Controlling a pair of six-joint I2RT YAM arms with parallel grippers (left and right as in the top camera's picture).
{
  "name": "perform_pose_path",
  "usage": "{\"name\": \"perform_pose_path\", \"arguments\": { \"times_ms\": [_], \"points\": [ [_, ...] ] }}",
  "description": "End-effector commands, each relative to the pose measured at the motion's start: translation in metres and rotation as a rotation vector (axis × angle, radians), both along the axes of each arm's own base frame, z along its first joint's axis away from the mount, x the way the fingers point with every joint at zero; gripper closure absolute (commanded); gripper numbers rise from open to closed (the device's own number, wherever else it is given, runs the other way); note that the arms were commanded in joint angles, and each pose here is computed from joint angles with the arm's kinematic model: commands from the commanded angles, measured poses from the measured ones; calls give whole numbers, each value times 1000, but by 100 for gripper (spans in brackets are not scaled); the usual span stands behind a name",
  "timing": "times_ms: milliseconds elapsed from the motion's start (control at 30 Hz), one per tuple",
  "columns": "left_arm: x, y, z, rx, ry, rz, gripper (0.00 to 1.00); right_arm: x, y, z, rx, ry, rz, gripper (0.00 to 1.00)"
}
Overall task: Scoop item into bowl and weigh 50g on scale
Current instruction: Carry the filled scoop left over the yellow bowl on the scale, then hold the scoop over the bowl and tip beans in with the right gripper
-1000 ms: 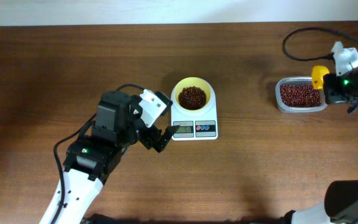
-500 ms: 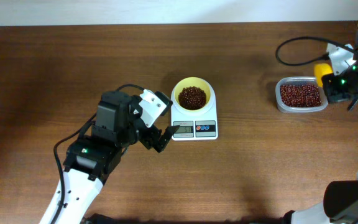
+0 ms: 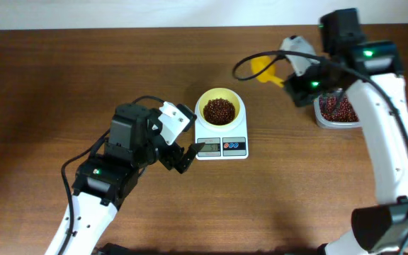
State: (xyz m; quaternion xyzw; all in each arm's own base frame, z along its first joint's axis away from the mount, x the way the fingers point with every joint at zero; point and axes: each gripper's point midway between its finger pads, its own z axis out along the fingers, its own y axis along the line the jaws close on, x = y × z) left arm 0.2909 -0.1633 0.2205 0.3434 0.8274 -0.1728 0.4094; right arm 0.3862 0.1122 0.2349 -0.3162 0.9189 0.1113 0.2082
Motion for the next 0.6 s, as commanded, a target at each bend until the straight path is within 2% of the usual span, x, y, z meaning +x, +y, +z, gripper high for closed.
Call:
{"name": "perform_pose_path", "arguments": {
  "times_ms": [0,233,567],
  "points": [
    [0,1,-2,-8,13,10,1,-3,42,-12,54,45,93,96],
    [0,1,-2,-8,13,10,1,-16,85,-52,26,149,197,96],
    [0,1,-2,-8,13,10,1,-3,84,-85,-27,182,183,96]
  ]
}}
